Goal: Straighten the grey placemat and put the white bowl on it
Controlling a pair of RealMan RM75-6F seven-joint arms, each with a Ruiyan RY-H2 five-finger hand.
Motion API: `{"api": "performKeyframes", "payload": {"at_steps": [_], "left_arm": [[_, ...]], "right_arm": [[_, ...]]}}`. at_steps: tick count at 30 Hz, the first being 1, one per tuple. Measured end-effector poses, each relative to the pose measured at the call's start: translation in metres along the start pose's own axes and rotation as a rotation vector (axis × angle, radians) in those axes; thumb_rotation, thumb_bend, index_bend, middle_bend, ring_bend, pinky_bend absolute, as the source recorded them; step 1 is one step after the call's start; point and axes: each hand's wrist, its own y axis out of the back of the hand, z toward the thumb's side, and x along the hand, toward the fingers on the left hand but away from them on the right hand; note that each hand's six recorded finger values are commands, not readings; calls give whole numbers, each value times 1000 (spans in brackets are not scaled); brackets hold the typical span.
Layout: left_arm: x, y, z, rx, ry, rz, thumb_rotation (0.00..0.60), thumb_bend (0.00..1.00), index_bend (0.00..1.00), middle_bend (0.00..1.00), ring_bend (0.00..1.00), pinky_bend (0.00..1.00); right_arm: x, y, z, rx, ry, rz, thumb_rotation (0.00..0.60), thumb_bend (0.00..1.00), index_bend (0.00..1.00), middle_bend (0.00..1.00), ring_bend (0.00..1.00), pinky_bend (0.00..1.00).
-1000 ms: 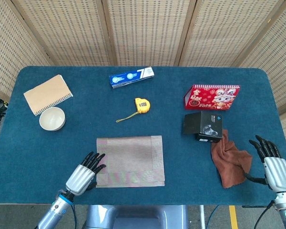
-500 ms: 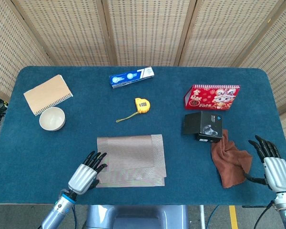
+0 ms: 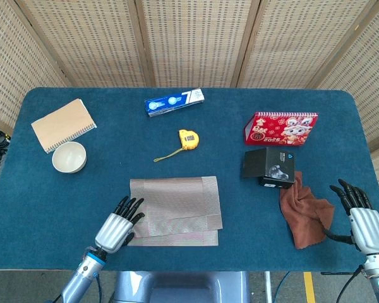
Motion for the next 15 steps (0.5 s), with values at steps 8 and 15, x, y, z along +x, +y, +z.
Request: {"api": "performKeyframes", "payload": {"at_steps": [8,15], "left_arm": [[8,4,4,2,10,-2,600,324,485,0,0,0],[9,5,7,-3,3,18,600,426,575,0,0,0]], "right_arm": [[0,0,0,-3,-1,1,600,80,137,0,0,0],[0,0,1,-6,3,6,600,79,137,0,0,0]]}}
